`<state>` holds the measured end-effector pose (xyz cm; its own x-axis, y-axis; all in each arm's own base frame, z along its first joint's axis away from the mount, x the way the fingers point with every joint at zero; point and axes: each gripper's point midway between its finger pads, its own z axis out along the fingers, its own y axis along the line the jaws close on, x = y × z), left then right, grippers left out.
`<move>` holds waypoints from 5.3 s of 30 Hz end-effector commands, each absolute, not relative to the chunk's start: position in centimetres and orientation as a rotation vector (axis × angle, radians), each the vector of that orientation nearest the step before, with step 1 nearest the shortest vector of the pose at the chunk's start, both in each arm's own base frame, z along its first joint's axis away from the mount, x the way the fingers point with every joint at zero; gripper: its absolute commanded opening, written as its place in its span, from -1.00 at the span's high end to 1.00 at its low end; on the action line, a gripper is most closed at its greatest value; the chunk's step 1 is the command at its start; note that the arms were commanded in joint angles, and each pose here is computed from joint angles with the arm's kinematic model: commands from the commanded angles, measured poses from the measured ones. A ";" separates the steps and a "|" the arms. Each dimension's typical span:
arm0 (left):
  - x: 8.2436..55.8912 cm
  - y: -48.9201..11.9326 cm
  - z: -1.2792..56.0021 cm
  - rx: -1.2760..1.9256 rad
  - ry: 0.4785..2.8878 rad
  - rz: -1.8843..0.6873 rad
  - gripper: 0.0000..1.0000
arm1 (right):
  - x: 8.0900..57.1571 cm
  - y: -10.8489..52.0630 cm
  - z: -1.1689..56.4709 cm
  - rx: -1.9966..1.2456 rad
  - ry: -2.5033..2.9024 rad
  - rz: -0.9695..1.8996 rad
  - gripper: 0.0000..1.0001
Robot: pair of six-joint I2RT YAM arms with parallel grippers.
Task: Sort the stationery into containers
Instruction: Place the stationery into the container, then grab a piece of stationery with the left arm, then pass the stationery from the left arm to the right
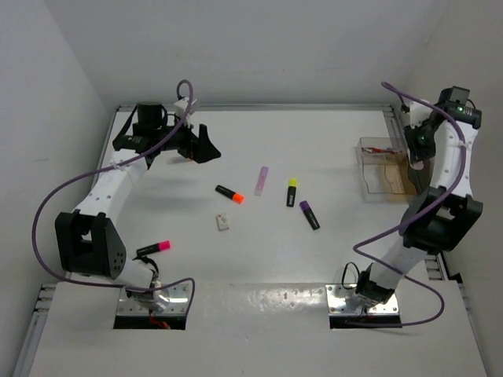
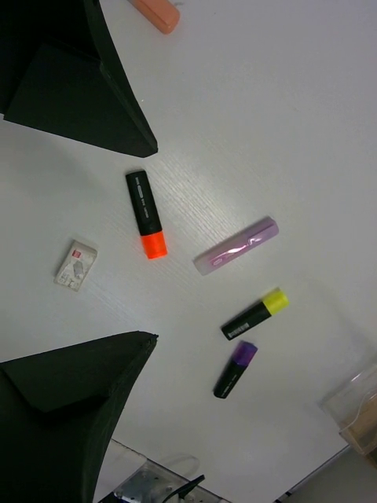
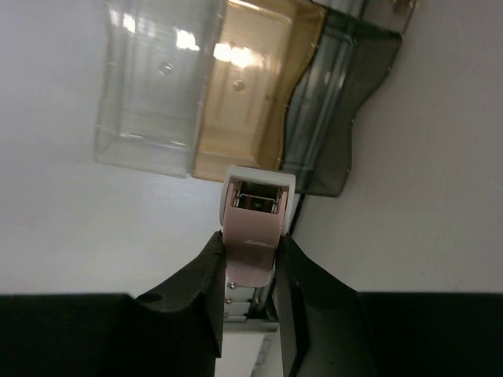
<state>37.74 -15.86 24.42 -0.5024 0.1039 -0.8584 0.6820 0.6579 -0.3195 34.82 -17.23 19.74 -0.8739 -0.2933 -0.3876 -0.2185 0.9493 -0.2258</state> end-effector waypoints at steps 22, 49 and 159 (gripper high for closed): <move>38.6 -17.4 26.2 0.691 1.979 -0.803 -1.00 | 36.2 -26.1 10.3 -0.273 2.828 -0.459 0.98; 38.9 -17.5 26.2 0.703 1.977 -0.798 -1.00 | 40.8 -27.2 7.0 -0.387 2.849 -0.559 0.05; 30.8 -34.6 30.2 1.197 1.678 -0.865 0.64 | 33.9 21.6 30.3 -0.063 2.187 1.469 -0.22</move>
<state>31.05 -33.87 28.02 -0.2005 0.3728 -0.9060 0.9479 0.3076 -0.0832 33.55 20.86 28.77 -0.8890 0.2357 -0.3927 -0.2700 0.4227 0.8651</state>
